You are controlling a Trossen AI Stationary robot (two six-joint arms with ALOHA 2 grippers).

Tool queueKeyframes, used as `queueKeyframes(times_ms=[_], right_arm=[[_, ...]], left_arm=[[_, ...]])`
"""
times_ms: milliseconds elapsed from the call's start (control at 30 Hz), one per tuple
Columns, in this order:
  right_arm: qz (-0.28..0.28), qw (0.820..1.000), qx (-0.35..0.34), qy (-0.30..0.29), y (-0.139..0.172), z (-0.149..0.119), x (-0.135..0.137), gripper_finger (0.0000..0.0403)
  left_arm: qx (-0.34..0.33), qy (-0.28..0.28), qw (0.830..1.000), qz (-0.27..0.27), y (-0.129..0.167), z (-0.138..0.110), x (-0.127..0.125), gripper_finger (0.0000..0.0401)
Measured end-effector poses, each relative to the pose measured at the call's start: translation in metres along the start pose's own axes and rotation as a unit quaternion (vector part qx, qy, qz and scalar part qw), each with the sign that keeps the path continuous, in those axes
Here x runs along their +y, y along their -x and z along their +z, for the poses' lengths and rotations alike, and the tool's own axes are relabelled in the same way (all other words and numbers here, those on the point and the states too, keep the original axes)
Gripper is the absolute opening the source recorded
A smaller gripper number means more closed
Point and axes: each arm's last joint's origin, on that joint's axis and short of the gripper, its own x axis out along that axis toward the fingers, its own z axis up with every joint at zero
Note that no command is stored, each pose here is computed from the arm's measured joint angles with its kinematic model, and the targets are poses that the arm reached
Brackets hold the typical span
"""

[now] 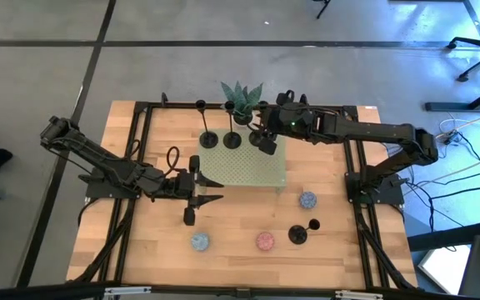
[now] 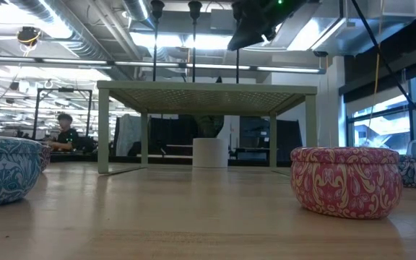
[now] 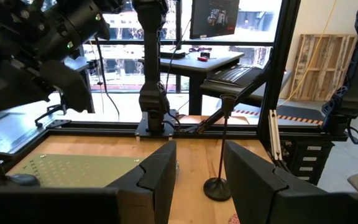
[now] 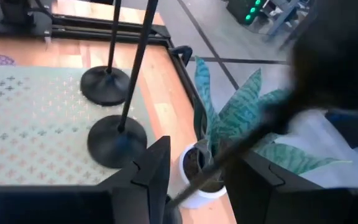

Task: Pick & Place candle stick holders
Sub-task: Put the black candle holder on the shelf

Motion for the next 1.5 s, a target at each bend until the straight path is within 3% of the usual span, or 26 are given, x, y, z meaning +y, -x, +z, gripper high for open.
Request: queueKeyframes(times_ms=[433, 833, 1200, 1500], right_arm=[[0.004, 1.0, 0.026, -0.01, 0.0063, -0.0046, -0.0016, 0.0136], [0.002, 1.0, 0.024, -0.017, 0.0063, -0.0042, -0.0019, 0.0053], [0.001, 1.0, 0.015, -0.019, 0.0062, -0.0024, -0.002, 0.0043], [0.065, 0.994, -0.016, -0.081, 0.0067, 0.0031, 0.0018, 0.0043]], left_arm=[[0.003, -0.002, 1.0, 0.0, 0.0, -0.0008, 0.0001, 0.013], [0.003, -0.002, 1.0, 0.0, 0.0, -0.0007, 0.0, 0.013], [0.003, -0.002, 1.0, 0.0, 0.0, -0.0007, 0.0, 0.013], [0.003, -0.002, 1.0, 0.0, 0.0, -0.0006, 0.0, 0.013]])
